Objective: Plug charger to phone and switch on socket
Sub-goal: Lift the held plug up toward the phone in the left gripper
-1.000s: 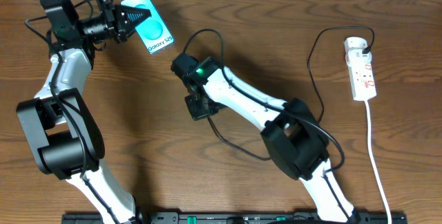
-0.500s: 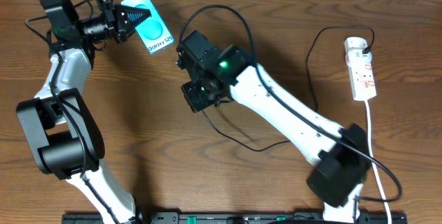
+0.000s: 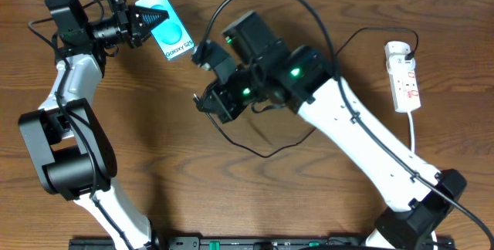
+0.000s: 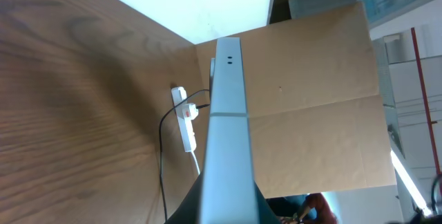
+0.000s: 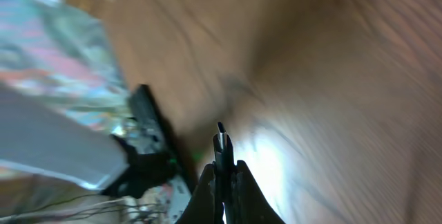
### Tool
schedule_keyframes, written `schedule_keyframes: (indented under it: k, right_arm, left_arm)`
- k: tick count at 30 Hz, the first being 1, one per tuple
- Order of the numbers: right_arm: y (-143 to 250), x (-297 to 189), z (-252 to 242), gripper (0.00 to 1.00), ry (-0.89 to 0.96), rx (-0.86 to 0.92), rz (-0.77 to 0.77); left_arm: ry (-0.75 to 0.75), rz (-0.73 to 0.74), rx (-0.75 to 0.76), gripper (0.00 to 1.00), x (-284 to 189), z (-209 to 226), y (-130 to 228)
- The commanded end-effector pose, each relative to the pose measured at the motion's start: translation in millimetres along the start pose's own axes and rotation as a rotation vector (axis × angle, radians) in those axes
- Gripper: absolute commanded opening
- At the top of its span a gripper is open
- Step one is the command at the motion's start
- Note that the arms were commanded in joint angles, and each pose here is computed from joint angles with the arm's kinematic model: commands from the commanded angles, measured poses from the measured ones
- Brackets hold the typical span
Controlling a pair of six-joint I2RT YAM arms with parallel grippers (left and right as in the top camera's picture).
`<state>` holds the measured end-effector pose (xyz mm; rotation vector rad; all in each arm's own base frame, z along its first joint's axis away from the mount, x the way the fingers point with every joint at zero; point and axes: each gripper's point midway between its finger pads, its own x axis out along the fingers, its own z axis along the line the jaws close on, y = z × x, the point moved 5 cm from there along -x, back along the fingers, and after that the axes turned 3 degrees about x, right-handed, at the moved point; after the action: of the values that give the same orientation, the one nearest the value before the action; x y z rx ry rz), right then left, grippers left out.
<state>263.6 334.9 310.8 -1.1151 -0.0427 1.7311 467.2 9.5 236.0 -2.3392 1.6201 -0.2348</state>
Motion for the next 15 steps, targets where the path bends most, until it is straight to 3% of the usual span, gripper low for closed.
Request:
schedule_keyframes:
  k: [1,15]
  right_arm:
    - [-6.1,-18.8,10.1,0.01,-0.187,-0.021,-0.026]
    - [-25.9,-67.4,-27.9,0.01,-0.301,0.076,-0.144]
  left_arm:
    - [0.023,0.019,0.075,0.07,-1.9,-29.4,-3.6]
    - [0.023,0.019,0.041,0.07,-1.7,-30.6,-4.3]
